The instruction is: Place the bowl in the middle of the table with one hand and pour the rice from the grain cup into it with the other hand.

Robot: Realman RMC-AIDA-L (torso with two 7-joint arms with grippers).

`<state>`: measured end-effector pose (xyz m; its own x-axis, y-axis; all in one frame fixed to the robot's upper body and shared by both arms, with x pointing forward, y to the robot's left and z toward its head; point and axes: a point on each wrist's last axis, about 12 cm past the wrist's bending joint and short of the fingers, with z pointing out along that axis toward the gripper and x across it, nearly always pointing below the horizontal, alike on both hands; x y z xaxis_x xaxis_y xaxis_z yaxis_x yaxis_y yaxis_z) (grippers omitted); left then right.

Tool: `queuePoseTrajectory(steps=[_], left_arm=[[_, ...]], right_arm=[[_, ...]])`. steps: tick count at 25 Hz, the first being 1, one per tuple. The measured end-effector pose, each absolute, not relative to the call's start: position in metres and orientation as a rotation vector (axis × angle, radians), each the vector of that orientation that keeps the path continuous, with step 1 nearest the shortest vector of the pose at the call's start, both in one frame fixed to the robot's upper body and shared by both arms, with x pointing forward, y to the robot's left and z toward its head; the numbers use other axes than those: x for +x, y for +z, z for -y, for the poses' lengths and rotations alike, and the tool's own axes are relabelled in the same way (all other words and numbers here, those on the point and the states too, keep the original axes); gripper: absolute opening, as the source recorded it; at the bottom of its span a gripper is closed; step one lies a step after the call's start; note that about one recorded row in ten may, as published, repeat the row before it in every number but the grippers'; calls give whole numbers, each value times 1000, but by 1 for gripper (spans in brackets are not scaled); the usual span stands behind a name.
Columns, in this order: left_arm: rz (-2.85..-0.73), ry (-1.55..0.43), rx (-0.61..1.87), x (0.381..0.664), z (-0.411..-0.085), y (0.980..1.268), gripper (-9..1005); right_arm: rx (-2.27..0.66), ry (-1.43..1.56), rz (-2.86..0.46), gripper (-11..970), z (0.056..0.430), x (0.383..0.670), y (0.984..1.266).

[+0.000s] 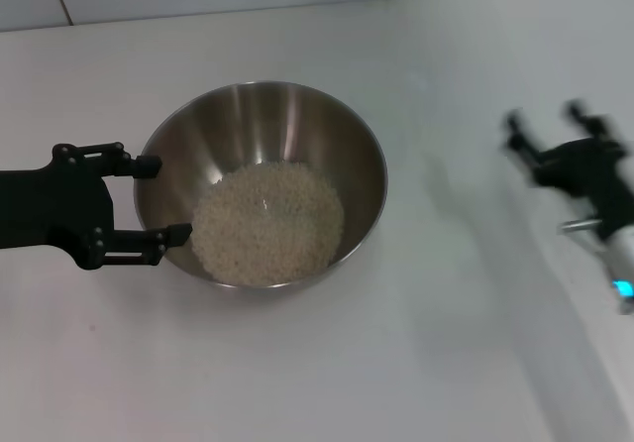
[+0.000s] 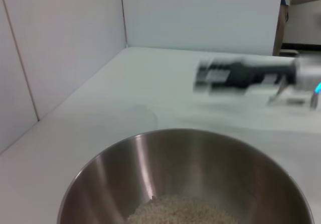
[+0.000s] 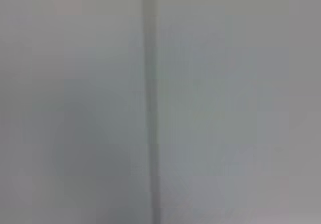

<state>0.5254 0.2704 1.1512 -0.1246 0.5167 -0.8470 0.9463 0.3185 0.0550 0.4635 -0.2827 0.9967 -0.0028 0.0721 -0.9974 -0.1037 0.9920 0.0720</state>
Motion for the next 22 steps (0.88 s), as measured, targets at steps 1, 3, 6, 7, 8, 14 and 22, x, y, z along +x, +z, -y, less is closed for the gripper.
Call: queuePoseTrajectory(steps=[1, 3, 6, 7, 8, 14, 22], left_arm=[[-1771, -664, 1312, 525, -271, 1151, 814], [-1771, -664, 1312, 525, -271, 1151, 814], [-1771, -664, 1312, 525, -271, 1151, 815], [-1773, -663, 1311, 525, -271, 1150, 815], [-1773, -663, 1311, 525, -271, 1150, 815], [-1774, -677, 1311, 528, -268, 1148, 815], [-1768, -678, 1308, 530, -267, 1149, 814]], right_arm=[[-25, 138, -1568, 693, 283, 464, 997], [24, 152, -1402, 743, 297, 450, 1013], [-25, 220, -1192, 792, 318, 446, 1039], [-71, 260, -1151, 792, 324, 448, 1047], [-134, 308, -1109, 792, 332, 455, 1058], [-501, 609, -1186, 791, 365, 518, 1115], [-1062, 553, -1569, 791, 336, 568, 1173]])
